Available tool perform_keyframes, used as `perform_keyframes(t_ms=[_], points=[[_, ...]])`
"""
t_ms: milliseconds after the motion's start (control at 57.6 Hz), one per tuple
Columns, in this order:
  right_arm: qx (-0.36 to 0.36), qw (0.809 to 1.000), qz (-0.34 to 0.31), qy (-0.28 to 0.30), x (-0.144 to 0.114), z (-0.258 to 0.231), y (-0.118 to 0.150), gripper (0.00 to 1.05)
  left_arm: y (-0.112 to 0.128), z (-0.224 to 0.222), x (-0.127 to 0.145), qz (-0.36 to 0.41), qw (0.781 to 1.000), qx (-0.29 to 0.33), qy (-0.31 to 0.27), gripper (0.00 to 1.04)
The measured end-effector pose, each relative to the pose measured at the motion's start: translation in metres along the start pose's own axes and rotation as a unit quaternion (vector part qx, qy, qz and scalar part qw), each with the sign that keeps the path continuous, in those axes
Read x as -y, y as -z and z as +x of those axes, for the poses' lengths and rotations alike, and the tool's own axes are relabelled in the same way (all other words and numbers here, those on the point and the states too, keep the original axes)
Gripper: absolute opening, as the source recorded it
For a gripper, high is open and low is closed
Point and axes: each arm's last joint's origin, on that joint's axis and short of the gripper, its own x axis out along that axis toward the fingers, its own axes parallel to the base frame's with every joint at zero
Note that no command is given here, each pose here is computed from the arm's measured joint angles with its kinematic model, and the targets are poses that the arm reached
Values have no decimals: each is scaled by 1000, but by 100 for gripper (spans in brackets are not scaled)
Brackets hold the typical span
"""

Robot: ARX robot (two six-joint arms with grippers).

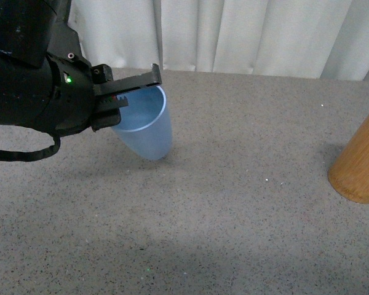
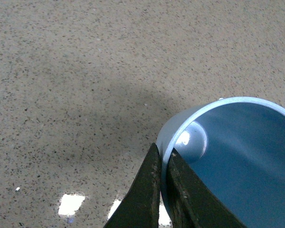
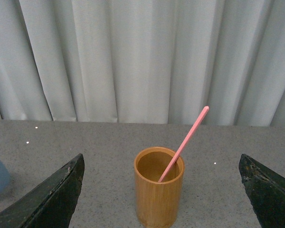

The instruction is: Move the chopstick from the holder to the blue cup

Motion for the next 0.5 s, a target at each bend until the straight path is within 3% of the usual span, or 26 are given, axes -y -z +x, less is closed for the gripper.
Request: perform_keyframes(t_ms=[504], points=[[0, 1000, 0, 0, 0, 0, 0, 95, 35, -7, 31, 42, 998, -30, 37, 4]])
